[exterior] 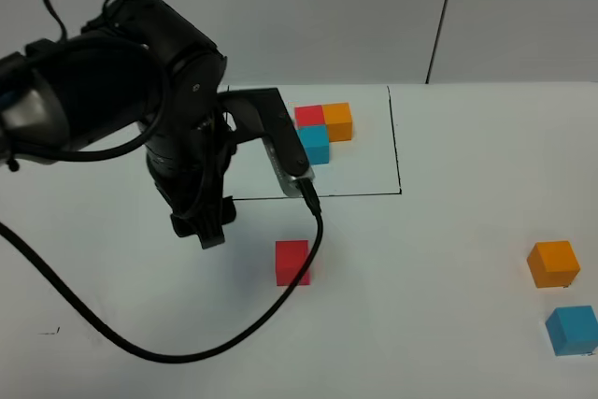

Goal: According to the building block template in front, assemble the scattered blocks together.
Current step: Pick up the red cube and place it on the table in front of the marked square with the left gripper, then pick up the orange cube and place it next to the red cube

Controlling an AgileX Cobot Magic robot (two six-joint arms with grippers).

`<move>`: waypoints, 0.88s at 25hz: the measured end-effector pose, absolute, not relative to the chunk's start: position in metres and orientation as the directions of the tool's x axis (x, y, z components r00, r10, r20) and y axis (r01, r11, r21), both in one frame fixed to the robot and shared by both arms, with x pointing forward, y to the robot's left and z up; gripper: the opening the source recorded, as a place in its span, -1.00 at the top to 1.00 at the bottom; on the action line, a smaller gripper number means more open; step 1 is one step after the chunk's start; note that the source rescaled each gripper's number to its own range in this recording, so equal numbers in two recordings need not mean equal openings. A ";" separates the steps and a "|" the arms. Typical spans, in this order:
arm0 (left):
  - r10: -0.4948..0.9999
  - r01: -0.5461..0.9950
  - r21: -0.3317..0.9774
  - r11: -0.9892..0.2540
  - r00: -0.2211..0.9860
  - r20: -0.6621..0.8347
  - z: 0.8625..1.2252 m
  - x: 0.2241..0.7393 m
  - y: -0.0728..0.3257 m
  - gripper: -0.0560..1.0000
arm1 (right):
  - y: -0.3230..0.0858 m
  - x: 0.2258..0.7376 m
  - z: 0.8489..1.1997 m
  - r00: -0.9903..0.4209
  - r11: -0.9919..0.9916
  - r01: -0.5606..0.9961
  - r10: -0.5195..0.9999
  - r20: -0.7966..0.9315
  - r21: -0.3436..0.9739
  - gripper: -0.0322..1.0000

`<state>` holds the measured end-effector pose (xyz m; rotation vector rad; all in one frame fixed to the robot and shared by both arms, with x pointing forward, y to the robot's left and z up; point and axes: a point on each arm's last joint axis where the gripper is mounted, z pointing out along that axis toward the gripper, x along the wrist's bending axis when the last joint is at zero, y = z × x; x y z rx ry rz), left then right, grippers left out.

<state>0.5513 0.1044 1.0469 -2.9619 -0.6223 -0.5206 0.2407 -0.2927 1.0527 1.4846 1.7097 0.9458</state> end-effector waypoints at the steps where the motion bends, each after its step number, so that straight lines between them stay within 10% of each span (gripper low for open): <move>1: 0.412 0.441 0.002 -0.897 0.836 0.363 1.056 0.548 0.109 -0.71 | -0.293 0.241 1.053 -0.124 0.088 0.503 0.992 -0.029 0.860 -0.48; 11: 0.765 0.719 0.293 -0.630 0.510 0.393 1.141 0.514 0.166 -0.71 | -0.293 0.241 1.053 -0.123 0.087 0.503 0.992 -0.028 0.860 -0.48; 22: 0.950 0.660 0.684 -0.311 0.237 0.204 1.235 0.422 0.230 -0.71 | -0.293 0.241 1.053 -0.124 0.088 0.503 0.992 -0.029 0.860 -0.48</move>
